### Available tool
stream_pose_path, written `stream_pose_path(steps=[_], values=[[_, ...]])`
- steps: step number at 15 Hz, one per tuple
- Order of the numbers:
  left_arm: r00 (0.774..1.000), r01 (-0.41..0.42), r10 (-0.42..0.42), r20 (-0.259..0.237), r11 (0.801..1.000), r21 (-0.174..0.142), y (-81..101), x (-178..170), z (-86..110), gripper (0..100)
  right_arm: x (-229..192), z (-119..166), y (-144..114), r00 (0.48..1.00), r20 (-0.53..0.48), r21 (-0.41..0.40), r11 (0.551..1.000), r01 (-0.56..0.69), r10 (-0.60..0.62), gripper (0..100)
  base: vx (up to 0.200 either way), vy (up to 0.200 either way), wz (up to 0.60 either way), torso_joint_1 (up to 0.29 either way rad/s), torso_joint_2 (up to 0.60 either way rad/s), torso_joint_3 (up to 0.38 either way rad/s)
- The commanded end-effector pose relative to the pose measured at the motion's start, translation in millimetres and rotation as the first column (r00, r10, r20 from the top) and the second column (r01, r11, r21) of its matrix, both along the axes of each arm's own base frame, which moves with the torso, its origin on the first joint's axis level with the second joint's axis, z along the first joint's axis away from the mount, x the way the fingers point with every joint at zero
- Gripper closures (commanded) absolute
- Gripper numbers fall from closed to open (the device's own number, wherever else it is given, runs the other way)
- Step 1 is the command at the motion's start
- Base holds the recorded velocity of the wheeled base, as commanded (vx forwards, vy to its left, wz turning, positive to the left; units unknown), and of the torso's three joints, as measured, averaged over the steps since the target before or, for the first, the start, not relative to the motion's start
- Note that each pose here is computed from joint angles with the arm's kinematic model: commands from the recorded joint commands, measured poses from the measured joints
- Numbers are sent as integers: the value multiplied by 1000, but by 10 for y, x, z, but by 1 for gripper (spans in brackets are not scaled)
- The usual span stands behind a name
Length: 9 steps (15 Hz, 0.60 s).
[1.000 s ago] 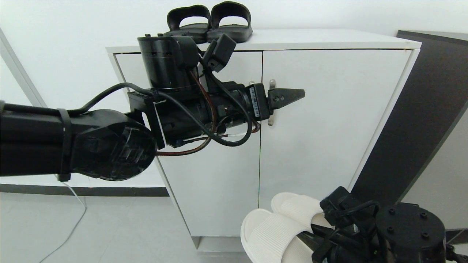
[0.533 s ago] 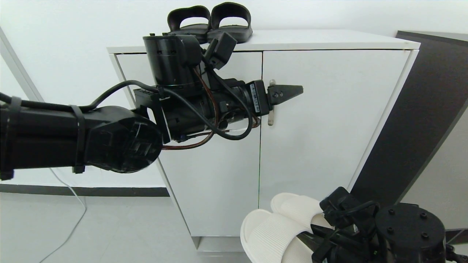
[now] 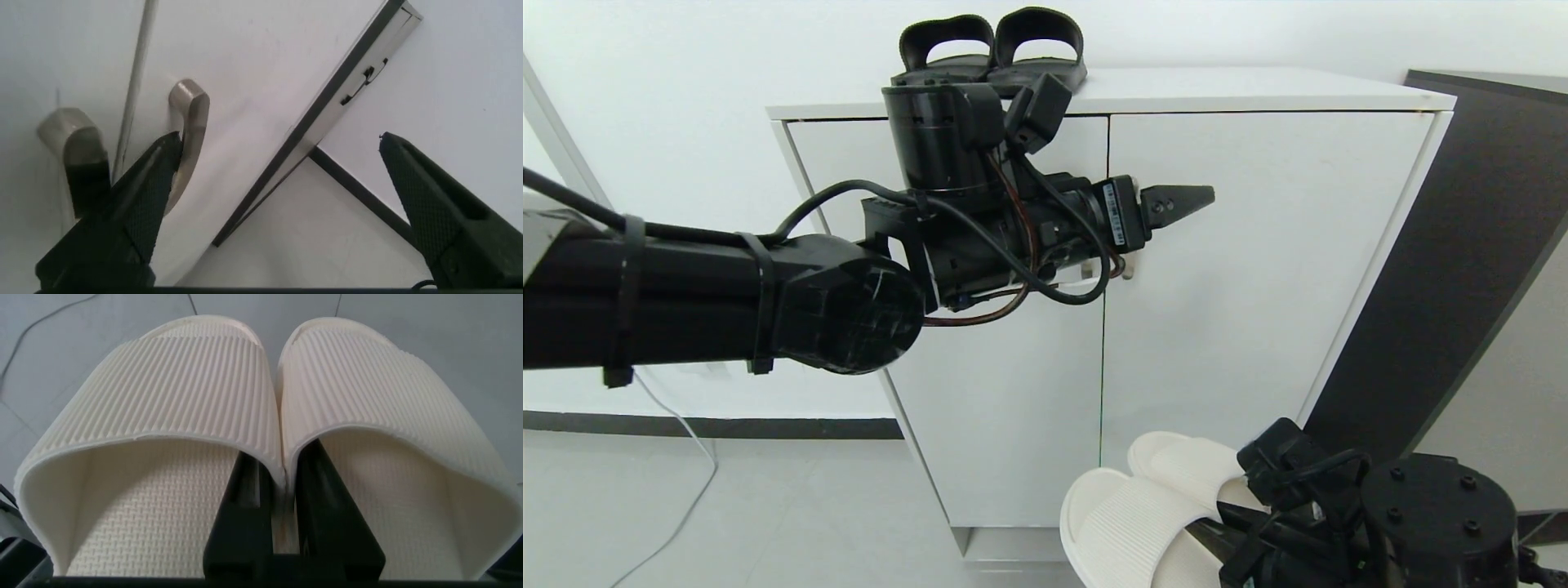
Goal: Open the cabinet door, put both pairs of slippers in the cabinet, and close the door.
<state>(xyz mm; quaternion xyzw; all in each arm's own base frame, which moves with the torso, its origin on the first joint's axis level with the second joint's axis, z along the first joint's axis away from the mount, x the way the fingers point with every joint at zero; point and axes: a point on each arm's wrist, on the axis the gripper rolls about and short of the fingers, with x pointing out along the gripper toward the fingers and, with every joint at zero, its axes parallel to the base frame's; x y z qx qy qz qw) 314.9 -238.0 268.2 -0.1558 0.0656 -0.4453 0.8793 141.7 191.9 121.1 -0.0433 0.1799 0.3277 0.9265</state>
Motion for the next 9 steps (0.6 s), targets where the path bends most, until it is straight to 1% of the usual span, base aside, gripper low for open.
stream_pose_path(steps=[1, 3, 4, 6, 9], values=[[1000, -1, 1, -10, 1000, 7, -20, 27, -46, 0, -1, 1, 1, 1000, 0, 1, 1000, -1, 1, 100, 0, 0, 0, 0, 0, 0], [1000, 1, -1, -13, 1000, 7, -23, 19, -46, 0, -7, -12, -8, 1000, -3, -5, 1000, -1, 1, 100, 0, 0, 0, 0, 0, 0], [1000, 1, -1, -12, 1000, 6, -20, 16, -40, 100, -12, -16, -8, 1000, -4, -6, 1000, -3, 3, 100, 0, 0, 0, 0, 0, 0], [1000, 1, -1, -7, 1000, 2, -3, -18, -7, 100, -14, -16, -6, 1000, -10, -1, 1000, -14, 14, 100, 0, 0, 0, 0, 0, 0], [1000, 7, -7, -23, 1000, 14, 92, -177, -18, 100, -47, -8, -36, 999, -19, 10, 999, -42, 42, 100, 0, 0, 0, 0, 0, 0]])
